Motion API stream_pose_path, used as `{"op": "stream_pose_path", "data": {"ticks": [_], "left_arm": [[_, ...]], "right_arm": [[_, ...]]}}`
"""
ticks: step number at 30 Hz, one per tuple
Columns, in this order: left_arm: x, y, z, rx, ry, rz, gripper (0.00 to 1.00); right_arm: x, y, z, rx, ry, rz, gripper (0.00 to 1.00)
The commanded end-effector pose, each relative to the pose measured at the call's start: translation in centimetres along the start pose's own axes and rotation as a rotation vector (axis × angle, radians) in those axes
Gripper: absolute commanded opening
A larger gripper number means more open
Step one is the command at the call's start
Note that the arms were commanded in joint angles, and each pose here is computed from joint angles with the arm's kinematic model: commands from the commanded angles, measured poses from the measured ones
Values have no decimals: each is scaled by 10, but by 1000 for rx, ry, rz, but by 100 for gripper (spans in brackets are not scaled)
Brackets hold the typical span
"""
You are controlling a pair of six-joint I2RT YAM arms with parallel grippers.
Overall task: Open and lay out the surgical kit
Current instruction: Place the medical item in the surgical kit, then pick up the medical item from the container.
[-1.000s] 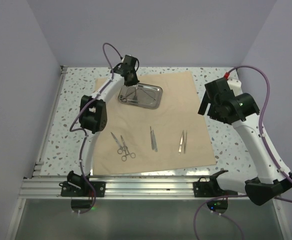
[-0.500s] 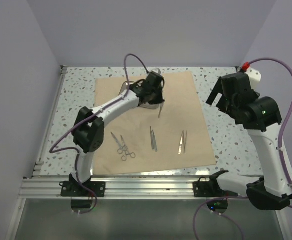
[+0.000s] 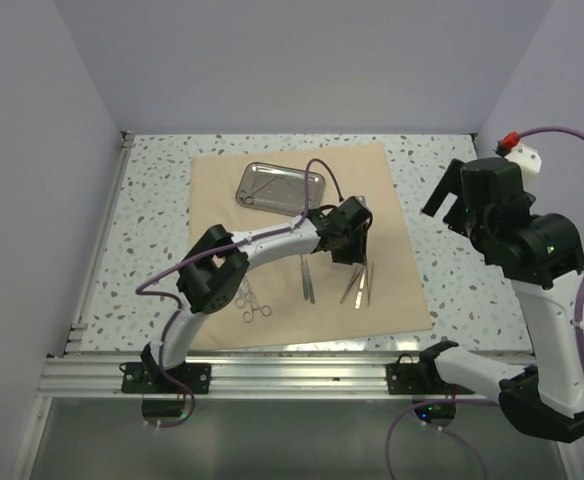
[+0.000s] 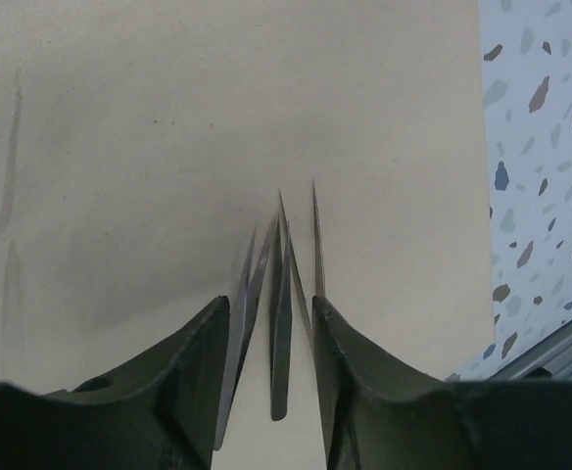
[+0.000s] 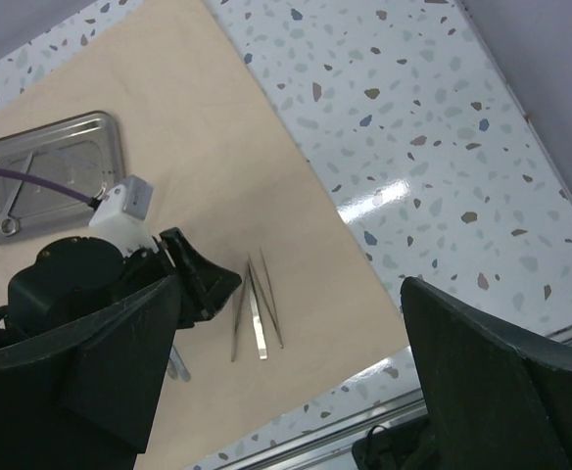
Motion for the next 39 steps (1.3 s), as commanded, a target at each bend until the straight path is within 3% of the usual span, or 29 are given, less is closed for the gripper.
{"op": "stream_pose_path", "data": {"ticks": [1,3,6,13,19,24,39], "left_arm": [[-35,-19,-15,-5,-1,123,46],[-41,-29,-21,-4,32,136,47],[-32,-54,-63,-84,111,106,47],[91,-89,-217,-287,184,-94,46],[175,-90,-282,-315,239,-247,44],[215,-83,-296,-322,203,-298,43],[260,-33,-277,-208,250,-342,43]], "right_arm": [[-33,-8,45,183,-148,114,98],[-33,-6,45,186,-150,121,98],[-32,-5,44,181,-138,125,98],[-25,2,49,194,-119,116,98],[-15,13,48,213,-124,122,98],[-4,26,46,246,-146,138,98],[4,40,53,299,-179,162,98]]}}
Point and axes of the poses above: each gripper's point midway between its finger pads, its own y axis out along the fingers, its own x axis along the line the jaws close on, z = x × y, the point moved 2 cm from there along -y, back along the fingers, and after that the axes turned 12 degrees about -y, right-handed, at the moved point
